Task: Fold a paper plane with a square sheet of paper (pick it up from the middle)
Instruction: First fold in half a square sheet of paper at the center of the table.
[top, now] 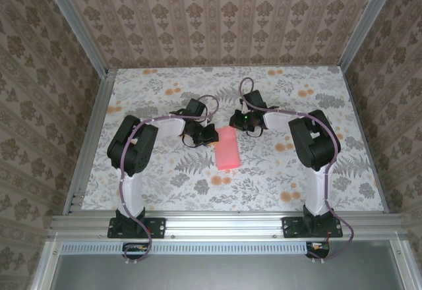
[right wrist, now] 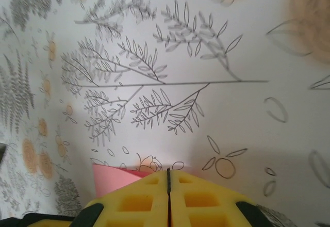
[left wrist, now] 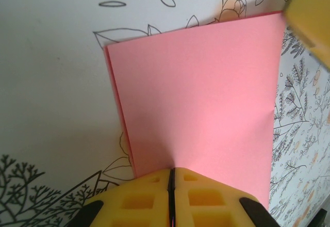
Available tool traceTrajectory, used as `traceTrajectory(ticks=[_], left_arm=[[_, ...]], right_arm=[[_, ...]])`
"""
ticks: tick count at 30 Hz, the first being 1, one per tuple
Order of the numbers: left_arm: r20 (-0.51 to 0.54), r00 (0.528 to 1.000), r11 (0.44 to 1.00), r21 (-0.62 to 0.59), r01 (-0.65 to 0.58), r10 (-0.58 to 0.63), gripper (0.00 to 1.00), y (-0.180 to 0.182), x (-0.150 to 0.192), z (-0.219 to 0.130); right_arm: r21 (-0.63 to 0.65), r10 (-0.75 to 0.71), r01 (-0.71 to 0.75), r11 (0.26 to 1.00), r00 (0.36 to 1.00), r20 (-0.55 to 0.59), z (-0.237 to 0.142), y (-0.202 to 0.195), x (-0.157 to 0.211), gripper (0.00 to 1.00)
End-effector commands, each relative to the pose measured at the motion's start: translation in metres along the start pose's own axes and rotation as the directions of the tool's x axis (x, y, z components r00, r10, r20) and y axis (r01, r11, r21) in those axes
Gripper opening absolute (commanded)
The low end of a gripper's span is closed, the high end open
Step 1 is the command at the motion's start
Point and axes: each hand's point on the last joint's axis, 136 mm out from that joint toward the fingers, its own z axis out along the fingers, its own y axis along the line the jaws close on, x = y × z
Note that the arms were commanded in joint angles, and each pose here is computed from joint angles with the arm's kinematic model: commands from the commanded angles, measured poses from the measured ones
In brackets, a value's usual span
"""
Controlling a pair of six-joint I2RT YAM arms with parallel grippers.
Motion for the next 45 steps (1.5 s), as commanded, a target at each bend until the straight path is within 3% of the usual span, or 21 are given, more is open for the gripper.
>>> traceTrajectory(ticks=[1,8,16,25,30,34,45], left_arm=[[-0.137,0.985,0.974,-0.216,0.075,-0.106,0.10,0.066,0.050,0.020],[-0.133,0.986,0.974,-0.215,0.070,-0.101,0.10,0.064,0.049,0.019],[-0.122,0.988,0.975,-0.214,0.065,-0.093,0.10,0.061,0.047,0.016],[-0.122,0.988,0.974,-0.215,0.065,-0.093,0.10,0.061,0.047,0.017],[-0.122,0.988,0.974,-0.216,0.066,-0.094,0.10,0.061,0.048,0.017],[-0.117,0.989,0.974,-0.216,0.066,-0.093,0.10,0.060,0.047,0.016],[-0.102,0.991,0.975,-0.211,0.063,-0.086,0.10,0.056,0.044,0.012]], right_arm=[[-0.046,-0.023,0.025,0.999,0.999,0.028,-0.020,0.014,-0.002,0.10],[-0.122,-0.021,0.011,0.993,0.997,-0.078,-0.032,0.019,0.044,0.11],[-0.080,0.007,-0.024,0.996,0.980,-0.201,-0.035,-0.005,0.087,0.12],[0.039,0.039,-0.030,0.999,0.966,-0.255,-0.026,-0.031,0.099,0.11],[-0.081,-0.025,0.008,0.997,0.977,-0.211,-0.052,0.001,0.089,0.11],[-0.136,-0.056,0.024,0.990,0.971,-0.233,-0.065,0.014,0.103,0.11],[-0.010,-0.003,0.000,1.000,0.943,-0.333,-0.044,-0.021,0.141,0.11]])
